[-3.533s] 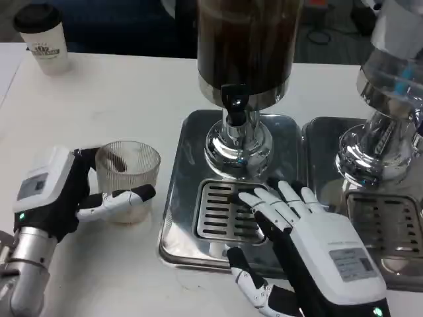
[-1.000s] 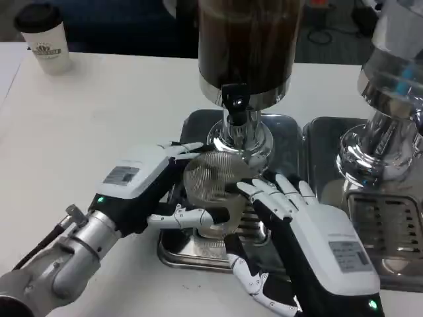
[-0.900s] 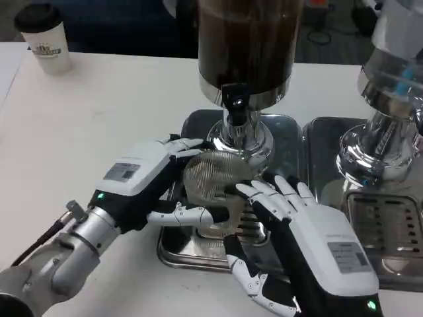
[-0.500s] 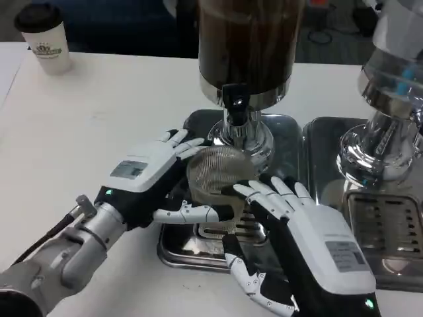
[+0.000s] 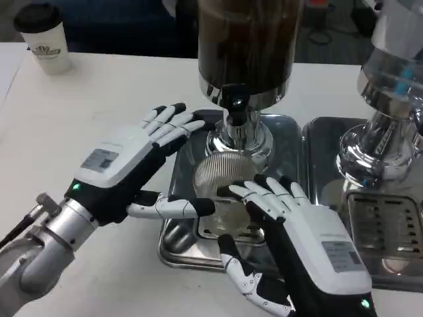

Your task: Grasp the cup under the faucet to collect the drink, then remove the cup.

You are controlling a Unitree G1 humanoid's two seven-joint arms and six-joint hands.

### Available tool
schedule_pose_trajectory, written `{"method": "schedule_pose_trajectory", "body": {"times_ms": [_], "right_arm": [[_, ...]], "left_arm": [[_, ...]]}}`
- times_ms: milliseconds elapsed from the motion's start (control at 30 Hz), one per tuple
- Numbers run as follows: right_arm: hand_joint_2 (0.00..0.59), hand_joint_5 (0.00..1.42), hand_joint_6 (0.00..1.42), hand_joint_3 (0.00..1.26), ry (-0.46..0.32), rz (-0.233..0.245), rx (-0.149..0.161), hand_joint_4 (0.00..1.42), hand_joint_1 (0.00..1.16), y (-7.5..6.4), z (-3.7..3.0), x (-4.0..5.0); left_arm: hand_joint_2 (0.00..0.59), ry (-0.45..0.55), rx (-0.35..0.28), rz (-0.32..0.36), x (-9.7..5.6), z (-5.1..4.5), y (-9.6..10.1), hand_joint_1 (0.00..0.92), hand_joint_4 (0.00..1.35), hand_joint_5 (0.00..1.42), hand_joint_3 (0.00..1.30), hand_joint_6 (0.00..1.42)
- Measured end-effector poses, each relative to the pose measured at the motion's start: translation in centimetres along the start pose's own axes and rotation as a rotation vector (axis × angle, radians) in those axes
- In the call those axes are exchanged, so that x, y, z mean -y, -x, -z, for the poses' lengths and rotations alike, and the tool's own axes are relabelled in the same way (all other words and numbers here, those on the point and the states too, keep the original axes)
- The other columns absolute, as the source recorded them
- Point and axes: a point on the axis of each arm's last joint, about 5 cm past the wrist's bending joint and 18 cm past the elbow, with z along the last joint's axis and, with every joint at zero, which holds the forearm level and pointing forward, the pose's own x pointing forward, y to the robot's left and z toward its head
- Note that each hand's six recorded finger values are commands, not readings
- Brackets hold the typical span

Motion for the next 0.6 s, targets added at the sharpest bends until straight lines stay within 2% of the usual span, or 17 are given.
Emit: {"method": "schedule_pose_trajectory", "body": {"times_ms": [167,467,600], "right_arm": [[0.49,0.09,0.01,0.26,0.002,-0.004,-0.001,0.17,0.46,-0.1,0.18,-0.05],[0.49,0.09,0.02,0.26,0.015,0.013,-0.005,0.17,0.46,-0.1,0.33,0.14],[0.497,0.07,0.0,0.23,0.027,0.04,-0.007,0.1,0.46,0.0,0.35,0.34]], "left_arm": [[0.056,0.012,-0.041,-0.039,-0.7,0.41,1.4,0.0,0.0,0.0,0.18,0.0],[0.055,0.088,-0.027,-0.218,-2.8,0.21,4.4,0.0,0.0,0.04,0.19,0.0],[0.082,0.148,-0.038,-0.28,-3.8,0.44,6.0,0.0,0.03,0.06,0.21,0.04]]}}
